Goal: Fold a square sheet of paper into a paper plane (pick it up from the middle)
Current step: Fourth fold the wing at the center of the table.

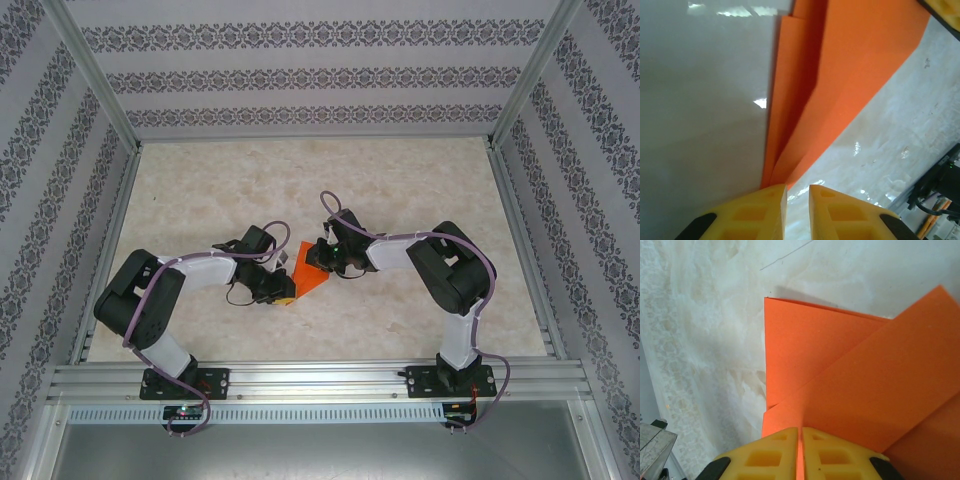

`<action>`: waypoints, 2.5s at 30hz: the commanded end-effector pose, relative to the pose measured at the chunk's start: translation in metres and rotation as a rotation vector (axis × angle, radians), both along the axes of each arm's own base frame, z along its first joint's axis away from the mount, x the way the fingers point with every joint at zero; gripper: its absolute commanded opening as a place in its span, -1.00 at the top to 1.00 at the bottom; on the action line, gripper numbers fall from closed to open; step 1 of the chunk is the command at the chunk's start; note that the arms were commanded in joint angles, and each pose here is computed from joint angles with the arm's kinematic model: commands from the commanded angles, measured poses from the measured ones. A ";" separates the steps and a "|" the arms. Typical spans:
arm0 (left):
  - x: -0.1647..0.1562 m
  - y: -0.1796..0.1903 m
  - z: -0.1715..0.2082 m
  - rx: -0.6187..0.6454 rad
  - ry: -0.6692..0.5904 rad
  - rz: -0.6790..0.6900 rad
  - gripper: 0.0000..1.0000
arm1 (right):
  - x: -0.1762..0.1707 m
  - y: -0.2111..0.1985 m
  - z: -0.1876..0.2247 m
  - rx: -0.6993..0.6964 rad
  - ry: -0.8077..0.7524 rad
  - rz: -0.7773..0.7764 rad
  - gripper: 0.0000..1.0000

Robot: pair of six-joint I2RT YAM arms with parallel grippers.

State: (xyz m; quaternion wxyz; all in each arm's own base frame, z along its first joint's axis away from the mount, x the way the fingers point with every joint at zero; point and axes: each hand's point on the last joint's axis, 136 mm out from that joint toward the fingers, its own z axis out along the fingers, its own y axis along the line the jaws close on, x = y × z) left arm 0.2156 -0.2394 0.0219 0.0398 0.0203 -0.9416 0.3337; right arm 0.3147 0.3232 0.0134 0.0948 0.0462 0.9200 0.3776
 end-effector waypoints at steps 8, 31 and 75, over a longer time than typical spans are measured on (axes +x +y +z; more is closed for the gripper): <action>-0.011 0.026 -0.029 0.125 0.022 0.001 0.63 | -0.016 -0.036 -0.054 -0.208 0.088 -0.044 0.74; -0.031 0.038 -0.013 0.089 0.043 0.028 0.66 | -0.016 -0.036 -0.056 -0.223 0.096 -0.044 0.74; 0.006 0.018 -0.027 0.079 0.009 -0.010 0.65 | 0.007 -0.011 0.020 -0.099 -0.049 -0.013 0.75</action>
